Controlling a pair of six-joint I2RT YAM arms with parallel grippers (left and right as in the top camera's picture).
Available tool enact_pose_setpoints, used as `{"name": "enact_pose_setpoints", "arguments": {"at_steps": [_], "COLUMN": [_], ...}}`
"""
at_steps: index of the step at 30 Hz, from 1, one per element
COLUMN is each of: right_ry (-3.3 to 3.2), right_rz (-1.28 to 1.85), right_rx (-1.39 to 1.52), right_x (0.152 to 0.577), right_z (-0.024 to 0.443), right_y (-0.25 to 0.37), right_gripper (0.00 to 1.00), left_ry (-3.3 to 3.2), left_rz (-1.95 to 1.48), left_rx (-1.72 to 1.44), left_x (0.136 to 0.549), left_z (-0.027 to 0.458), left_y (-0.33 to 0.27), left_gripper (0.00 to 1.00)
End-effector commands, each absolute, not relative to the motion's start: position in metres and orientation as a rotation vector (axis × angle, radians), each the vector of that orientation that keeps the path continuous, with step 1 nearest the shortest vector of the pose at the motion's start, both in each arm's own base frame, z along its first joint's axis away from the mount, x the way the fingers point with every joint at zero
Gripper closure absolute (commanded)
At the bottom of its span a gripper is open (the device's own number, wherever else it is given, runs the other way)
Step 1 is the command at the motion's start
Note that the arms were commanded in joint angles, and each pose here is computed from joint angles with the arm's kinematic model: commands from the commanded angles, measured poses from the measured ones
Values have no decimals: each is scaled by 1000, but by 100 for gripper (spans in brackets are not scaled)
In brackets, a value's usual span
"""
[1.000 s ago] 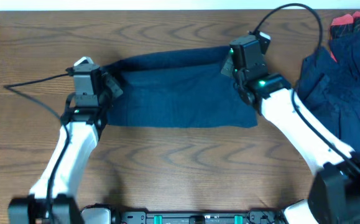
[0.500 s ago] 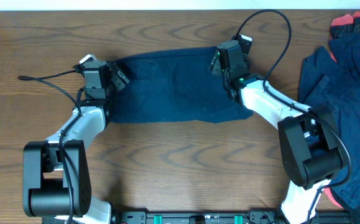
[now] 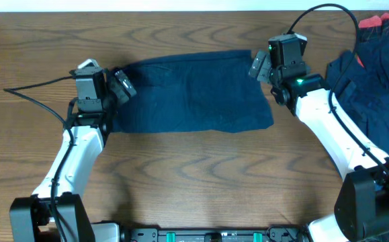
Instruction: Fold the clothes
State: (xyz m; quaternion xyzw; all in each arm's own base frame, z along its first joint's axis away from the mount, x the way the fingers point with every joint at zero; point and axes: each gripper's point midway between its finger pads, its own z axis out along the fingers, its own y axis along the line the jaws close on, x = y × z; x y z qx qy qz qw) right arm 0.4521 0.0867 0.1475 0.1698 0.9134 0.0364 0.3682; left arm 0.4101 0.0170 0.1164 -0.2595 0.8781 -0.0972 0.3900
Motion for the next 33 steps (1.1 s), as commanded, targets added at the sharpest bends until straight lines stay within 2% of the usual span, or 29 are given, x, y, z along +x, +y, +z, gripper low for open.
{"name": "enact_pose_setpoints", "arguments": {"at_steps": [1, 3, 5, 6, 7, 14, 21, 26, 30, 33], "right_ry": [2489, 2543, 2589, 2608, 2627, 2726, 2863, 2972, 3017, 3049], "right_rz": [188, 193, 206, 213, 219, 292, 225, -126, -390, -425], "right_rx": [292, 278, 272, 269, 267, 146, 113, 214, 412, 435], "right_x": [442, 438, 436, 436, 435, 432, 409, 376, 347, 337], "right_z": [117, 101, 83, 75, 67, 20, -15, -23, -21, -20], "right_y": [109, 112, 116, 118, 119, 139, 132, 85, 47, 42], "right_gripper": [16, 28, 53, 61, 63, 65, 63, 83, 89, 90], "left_ry": [2328, 2371, 2409, 2426, 2444, 2590, 2781, 2966, 3108, 3186], "left_rz": [-253, -247, -240, -236, -231, -191, -131, -64, -9, 16], "left_rx": [-634, -636, -640, -645, -651, -693, -747, -801, -842, -817], "left_x": [405, 402, 400, 399, 398, 380, 335, 287, 250, 233], "left_z": [93, 80, 67, 60, 52, 6, -15, -23, -23, -21], "left_y": [8, 4, 2, 2, 2, 2, 1, 1, 0, -1], "left_gripper": [13, 26, 39, 44, 47, 49, 49, 49, 49, 49]}}
